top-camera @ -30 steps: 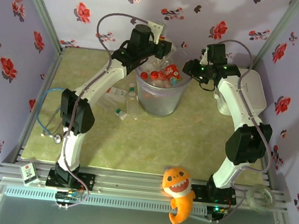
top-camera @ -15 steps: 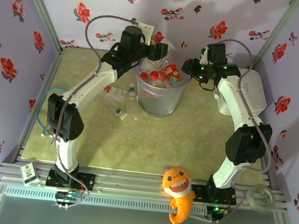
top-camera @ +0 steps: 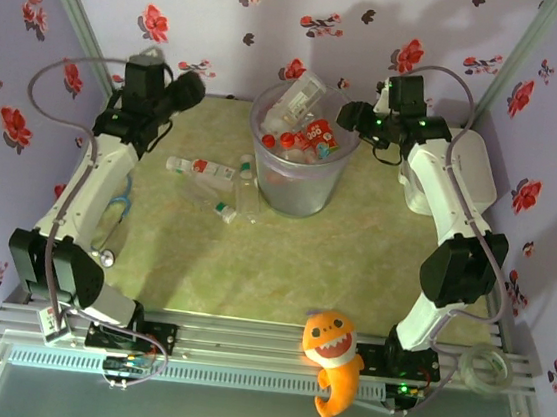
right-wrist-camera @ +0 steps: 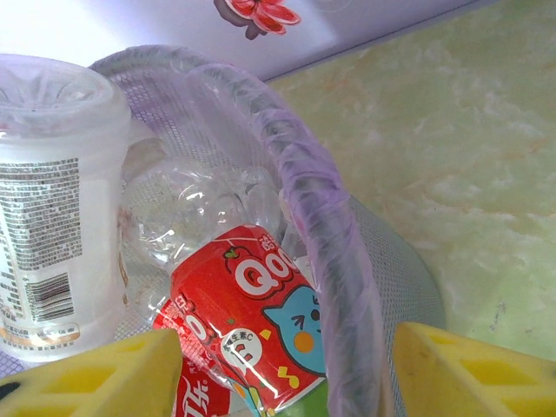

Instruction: Put the plastic bottles in the bin

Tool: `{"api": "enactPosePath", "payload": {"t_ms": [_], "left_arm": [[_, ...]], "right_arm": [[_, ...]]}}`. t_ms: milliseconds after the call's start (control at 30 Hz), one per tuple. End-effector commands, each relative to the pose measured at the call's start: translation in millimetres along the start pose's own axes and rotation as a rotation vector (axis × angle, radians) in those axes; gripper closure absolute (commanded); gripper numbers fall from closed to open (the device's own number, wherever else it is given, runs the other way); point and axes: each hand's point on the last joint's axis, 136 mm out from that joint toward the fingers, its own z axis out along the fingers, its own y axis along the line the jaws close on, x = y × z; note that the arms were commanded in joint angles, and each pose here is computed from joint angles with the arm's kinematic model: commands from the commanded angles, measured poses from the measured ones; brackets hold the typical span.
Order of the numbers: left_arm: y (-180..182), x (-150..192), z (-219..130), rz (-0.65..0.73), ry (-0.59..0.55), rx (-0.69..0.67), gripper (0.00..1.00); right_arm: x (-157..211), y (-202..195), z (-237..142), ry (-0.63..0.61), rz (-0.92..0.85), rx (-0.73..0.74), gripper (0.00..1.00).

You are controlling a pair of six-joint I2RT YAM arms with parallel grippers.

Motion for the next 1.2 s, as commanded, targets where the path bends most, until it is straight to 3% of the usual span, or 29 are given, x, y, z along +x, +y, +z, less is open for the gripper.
{"api": "enactPosePath", "payload": {"t_ms": [0,233,400,667,1167], "left_arm": [[65,76,13,-0.162,0.188,-0.245,0.31],[116,163,38,-0.365,0.378,-0.413,0.31],[131,194,46,-0.405,0.449,-0.488,0.28],[139,213,52,-0.381,0.489,-0.580,0.19],[152,241,62,-0.404,0.494,-0.646,0.27]], "right_arm": [[-10,11,-12,-0.036,-0.043,-0.014,0.34],[-9,9,-11,-0.032,-0.053,0.002,0.34],[-8,6,-12,-0.032,-0.060,0.014,0.34],[-6,4,-8,-0.026,-0.058,0.017,0.34],[-4,1,-5,-0.022,-0.060,0.024,0.34]]}}
